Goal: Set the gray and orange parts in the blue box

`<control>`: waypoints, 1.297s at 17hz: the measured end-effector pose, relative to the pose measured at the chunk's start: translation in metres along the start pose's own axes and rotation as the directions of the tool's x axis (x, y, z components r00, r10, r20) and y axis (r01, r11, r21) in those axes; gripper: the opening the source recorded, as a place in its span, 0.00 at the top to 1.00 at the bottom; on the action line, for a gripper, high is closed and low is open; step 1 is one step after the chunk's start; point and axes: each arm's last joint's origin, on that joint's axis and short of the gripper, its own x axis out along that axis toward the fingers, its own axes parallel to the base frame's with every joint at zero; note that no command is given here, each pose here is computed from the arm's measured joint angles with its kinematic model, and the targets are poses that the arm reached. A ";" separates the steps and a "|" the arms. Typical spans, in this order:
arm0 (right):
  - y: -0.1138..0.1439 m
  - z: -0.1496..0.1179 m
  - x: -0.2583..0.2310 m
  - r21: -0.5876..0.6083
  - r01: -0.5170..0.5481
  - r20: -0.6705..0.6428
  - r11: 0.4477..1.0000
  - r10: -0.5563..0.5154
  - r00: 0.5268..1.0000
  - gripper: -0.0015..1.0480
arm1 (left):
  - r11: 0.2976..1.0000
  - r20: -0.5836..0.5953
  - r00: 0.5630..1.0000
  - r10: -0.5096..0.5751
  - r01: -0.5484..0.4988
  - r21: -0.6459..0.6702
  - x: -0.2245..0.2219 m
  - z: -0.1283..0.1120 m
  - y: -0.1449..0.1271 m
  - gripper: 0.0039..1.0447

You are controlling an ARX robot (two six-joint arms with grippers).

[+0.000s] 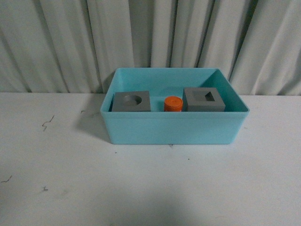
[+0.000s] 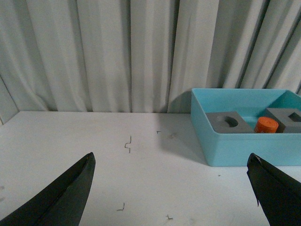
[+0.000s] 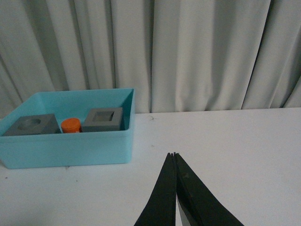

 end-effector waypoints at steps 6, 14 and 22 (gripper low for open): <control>0.000 0.000 0.000 -0.001 0.000 0.000 1.000 0.000 1.000 0.52 | 1.000 0.000 1.000 0.000 0.000 0.000 0.000 0.000 0.000 0.06; 0.000 0.000 0.000 -0.001 0.000 0.000 1.000 0.000 1.000 0.06 | 1.000 0.000 1.000 0.000 0.000 0.000 0.000 0.000 0.000 0.06; 0.000 0.000 0.000 -0.001 0.000 0.000 1.000 0.000 1.000 0.06 | 1.000 0.000 1.000 0.000 0.000 0.000 0.000 0.000 0.000 0.06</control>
